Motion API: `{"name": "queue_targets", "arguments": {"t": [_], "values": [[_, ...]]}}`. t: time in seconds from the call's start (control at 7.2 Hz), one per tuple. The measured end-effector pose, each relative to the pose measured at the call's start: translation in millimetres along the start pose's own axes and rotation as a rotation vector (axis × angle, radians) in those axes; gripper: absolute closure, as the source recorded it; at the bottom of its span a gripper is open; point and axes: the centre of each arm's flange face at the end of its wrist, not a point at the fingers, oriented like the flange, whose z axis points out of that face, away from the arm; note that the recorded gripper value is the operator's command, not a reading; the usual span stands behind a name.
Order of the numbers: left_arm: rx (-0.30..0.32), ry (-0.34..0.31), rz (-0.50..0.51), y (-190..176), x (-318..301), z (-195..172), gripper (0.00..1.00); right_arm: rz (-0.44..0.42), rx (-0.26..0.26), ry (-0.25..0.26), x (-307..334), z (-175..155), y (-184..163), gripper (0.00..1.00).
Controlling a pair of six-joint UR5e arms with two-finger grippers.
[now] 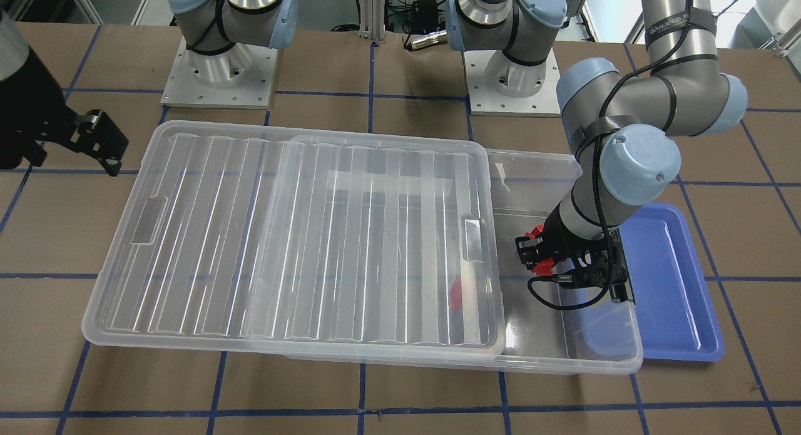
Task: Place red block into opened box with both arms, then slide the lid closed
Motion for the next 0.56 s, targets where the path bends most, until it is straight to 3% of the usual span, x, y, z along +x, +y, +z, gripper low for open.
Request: {"name": "queue_targets", "arguments": {"t": [0.14,0.56], "values": [[0.013,0.001,0.026,-4.2,0.9,1.0,0.00,0.005,-0.005,0.029,22.8,11.9,-0.2,0.00],[0.079,-0.001,0.065,-11.8,3.5,-24.4,0.00,-0.048,-0.016,0.068,59.8,55.9,7.5,0.00]]}}
